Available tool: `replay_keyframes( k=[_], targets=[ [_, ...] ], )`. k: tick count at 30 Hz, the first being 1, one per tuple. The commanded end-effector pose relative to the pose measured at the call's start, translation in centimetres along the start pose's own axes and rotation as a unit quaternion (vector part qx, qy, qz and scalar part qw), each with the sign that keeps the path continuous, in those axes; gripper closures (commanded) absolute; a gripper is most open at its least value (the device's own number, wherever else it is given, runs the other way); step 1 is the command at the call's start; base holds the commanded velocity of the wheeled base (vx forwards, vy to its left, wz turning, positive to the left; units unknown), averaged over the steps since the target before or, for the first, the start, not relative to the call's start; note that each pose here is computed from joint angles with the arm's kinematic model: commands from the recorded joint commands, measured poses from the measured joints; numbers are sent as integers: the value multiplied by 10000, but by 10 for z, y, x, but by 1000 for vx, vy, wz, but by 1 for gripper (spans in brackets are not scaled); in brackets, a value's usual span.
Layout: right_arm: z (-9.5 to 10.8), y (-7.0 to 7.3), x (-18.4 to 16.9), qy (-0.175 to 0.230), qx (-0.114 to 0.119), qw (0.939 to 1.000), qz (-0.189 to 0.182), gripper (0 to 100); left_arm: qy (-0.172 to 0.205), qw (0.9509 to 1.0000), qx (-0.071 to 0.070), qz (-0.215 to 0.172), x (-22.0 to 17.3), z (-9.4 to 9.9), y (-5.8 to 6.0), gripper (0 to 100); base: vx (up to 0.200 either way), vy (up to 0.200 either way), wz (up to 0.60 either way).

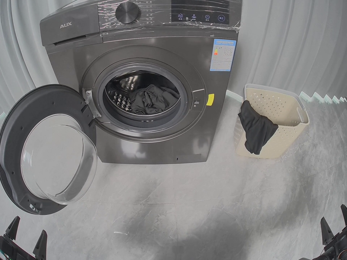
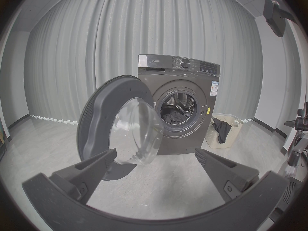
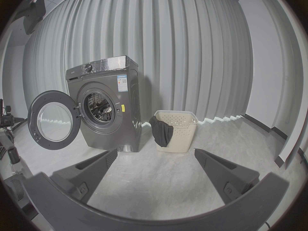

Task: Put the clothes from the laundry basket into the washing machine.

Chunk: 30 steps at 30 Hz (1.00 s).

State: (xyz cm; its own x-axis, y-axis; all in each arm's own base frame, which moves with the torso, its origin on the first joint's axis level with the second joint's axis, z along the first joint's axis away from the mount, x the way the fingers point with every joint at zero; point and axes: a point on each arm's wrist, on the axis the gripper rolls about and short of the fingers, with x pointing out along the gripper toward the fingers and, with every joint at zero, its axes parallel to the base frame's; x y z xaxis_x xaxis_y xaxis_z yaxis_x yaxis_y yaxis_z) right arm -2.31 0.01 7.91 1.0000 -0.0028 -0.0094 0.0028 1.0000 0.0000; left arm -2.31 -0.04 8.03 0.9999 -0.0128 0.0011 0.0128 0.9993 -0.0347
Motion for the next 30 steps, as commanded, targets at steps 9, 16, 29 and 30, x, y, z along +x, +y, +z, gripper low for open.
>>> replay_keyframes(
  k=[9,16,29,30],
  targets=[
    [-3,0,0,-8,0,10000,6,0,20,10000,4,11,0,-5,0,0,0,-200,0],
    [-3,0,0,-8,0,10000,6,0,20,10000,4,11,0,-5,0,0,0,-200,0],
    [-3,0,0,-8,0,10000,-2,0,20,10000,-11,26,0,-5,0,0,0,-108,0],
    [-3,0,0,-8,0,10000,6,0,20,10000,-11,26,0,-5,0,0,0,0,0]
  ],
)
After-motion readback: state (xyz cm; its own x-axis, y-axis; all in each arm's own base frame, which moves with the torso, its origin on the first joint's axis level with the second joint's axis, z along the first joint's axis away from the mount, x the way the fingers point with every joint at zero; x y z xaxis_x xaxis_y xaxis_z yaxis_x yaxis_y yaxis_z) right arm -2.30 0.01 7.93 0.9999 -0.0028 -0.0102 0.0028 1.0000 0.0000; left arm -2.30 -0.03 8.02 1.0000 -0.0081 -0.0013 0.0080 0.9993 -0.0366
